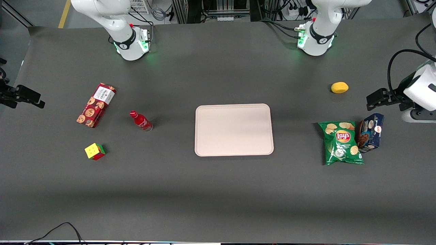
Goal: Place coke bottle on tray
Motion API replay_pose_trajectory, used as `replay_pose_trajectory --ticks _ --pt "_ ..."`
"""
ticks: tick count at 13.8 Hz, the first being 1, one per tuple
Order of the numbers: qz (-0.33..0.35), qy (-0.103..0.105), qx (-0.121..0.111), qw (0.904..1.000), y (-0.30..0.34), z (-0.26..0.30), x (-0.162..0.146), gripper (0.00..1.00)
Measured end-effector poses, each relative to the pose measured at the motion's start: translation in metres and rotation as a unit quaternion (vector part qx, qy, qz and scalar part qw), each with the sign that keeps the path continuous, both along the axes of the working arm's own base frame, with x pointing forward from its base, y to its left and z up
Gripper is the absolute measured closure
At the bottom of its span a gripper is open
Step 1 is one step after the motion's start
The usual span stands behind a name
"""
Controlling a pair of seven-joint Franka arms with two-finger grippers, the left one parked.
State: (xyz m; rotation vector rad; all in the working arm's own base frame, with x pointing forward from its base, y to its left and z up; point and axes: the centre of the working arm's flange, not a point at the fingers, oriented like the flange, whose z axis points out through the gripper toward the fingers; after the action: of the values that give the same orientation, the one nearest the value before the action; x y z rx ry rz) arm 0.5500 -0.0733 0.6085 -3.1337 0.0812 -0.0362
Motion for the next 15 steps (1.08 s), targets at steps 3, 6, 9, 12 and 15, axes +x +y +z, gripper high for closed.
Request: replay_pose_trajectory --ticks 3,6,9,12,15 --pt "0.000 0.000 0.000 1.0000 -0.0004 0.0004 0.0004 0.00" --pt "-0.001 -0.001 0.000 1.0000 -0.0006 0.0005 0.0005 0.00" --pt "-0.002 -0.001 0.000 1.0000 -0.0027 0.0004 0.0003 0.00" --pt "-0.005 0.001 0.000 1.0000 -0.0051 -0.0009 0.0006 0.00" --pt "-0.005 0.001 0.000 1.0000 -0.0056 -0.0011 0.0006 0.00"
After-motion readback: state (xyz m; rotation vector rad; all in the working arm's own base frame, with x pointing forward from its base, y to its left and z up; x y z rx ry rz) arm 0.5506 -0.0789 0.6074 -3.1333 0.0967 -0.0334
